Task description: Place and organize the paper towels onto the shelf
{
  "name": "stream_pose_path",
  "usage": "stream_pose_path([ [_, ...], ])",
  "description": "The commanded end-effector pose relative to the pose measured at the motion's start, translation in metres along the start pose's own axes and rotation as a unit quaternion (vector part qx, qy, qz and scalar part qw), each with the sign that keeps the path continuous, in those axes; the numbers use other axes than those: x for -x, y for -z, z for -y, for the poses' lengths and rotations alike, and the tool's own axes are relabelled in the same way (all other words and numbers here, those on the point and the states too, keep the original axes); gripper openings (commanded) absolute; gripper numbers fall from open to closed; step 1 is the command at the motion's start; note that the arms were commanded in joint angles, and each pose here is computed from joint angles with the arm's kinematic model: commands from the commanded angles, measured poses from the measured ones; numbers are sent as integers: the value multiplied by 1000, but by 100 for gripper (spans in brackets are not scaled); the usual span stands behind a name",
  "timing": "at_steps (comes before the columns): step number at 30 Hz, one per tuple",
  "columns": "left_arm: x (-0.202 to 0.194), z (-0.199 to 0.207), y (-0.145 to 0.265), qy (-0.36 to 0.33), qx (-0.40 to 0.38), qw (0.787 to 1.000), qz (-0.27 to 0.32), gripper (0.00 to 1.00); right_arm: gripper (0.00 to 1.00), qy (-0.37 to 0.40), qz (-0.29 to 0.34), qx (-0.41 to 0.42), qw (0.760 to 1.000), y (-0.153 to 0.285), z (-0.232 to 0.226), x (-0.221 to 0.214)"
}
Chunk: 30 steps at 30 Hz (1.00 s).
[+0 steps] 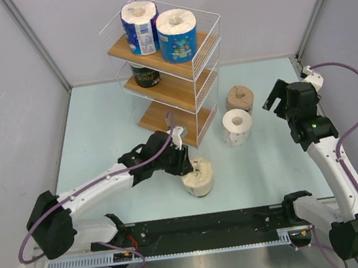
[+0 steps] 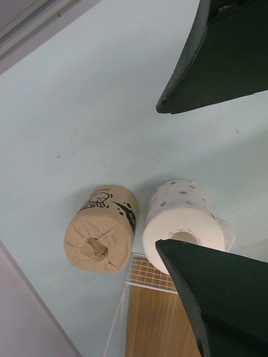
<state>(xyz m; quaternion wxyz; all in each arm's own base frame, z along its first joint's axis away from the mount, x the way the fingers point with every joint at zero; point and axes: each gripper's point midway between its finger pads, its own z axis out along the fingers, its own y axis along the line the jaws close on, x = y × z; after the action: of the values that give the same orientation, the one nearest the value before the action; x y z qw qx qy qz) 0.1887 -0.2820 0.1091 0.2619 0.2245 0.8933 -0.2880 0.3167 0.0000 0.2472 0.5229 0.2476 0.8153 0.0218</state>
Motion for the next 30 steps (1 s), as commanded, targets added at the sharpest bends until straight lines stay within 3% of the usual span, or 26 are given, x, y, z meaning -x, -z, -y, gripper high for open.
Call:
stream_pose_path([
  [1, 53, 20, 45, 9, -13, 993, 117, 38, 100, -9, 6, 8, 1000, -1, -3, 4],
  [6, 83, -4, 88, 52, 48, 971, 228, 39, 100, -10, 2, 11, 1000, -3, -4, 1],
  [9, 91, -29, 97, 97, 69, 958, 260, 39, 100, -8, 2, 10, 1000, -4, -3, 0],
  [21, 151, -106, 116, 181, 117, 908, 360, 37, 100, -4, 9, -4, 1000, 0, 11, 7],
  [30, 189, -158, 114, 210, 177, 876, 397, 37, 100, -11, 6, -12, 1000, -2, 22, 8],
])
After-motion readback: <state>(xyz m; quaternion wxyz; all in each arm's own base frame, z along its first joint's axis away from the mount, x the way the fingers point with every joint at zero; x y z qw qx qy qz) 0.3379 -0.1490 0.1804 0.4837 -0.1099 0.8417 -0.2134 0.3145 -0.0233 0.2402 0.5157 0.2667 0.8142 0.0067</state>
